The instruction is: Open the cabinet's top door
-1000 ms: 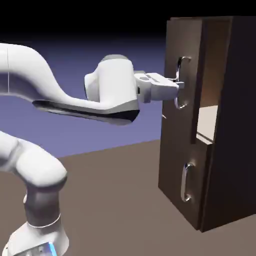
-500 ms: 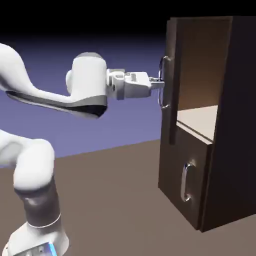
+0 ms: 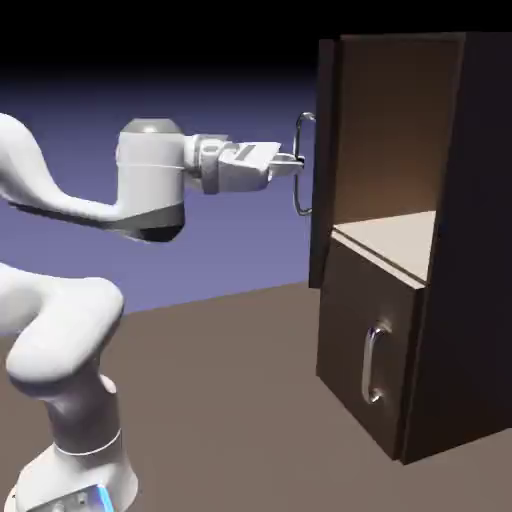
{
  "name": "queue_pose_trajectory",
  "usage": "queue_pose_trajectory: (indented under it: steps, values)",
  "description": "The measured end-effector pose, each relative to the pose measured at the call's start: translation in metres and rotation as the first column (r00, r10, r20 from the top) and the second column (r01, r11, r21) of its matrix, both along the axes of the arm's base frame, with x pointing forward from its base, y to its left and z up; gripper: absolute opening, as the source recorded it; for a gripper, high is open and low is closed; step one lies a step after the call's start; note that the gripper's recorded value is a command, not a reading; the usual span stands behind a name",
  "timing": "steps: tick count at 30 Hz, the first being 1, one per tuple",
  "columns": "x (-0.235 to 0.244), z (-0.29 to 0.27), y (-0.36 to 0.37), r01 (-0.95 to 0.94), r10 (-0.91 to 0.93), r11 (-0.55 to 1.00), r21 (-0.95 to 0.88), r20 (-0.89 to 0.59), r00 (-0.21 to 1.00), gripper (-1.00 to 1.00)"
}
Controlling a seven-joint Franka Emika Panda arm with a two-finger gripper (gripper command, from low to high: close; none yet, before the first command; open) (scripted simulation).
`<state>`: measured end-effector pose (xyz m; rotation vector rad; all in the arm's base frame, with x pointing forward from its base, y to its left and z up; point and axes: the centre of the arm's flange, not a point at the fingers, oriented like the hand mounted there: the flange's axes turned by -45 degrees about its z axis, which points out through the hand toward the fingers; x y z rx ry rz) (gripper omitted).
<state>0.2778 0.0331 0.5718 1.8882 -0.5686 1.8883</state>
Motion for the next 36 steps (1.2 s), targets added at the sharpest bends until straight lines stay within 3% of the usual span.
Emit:
queue_pose_trajectory:
  steps: [18, 35, 36]
  values:
    - [-0.027, 0.0, 0.108, 0.389, -0.389, 0.921, 0.0, 0.0, 0.921, -1.0]
    - [0.003, 0.0, 0.246, 0.787, -0.787, 0.616, 0.001, 0.0, 0.616, -1.0]
    - [0.004, 0.0, 0.249, 0.794, -0.794, 0.608, 0.001, 0.0, 0.608, 1.0]
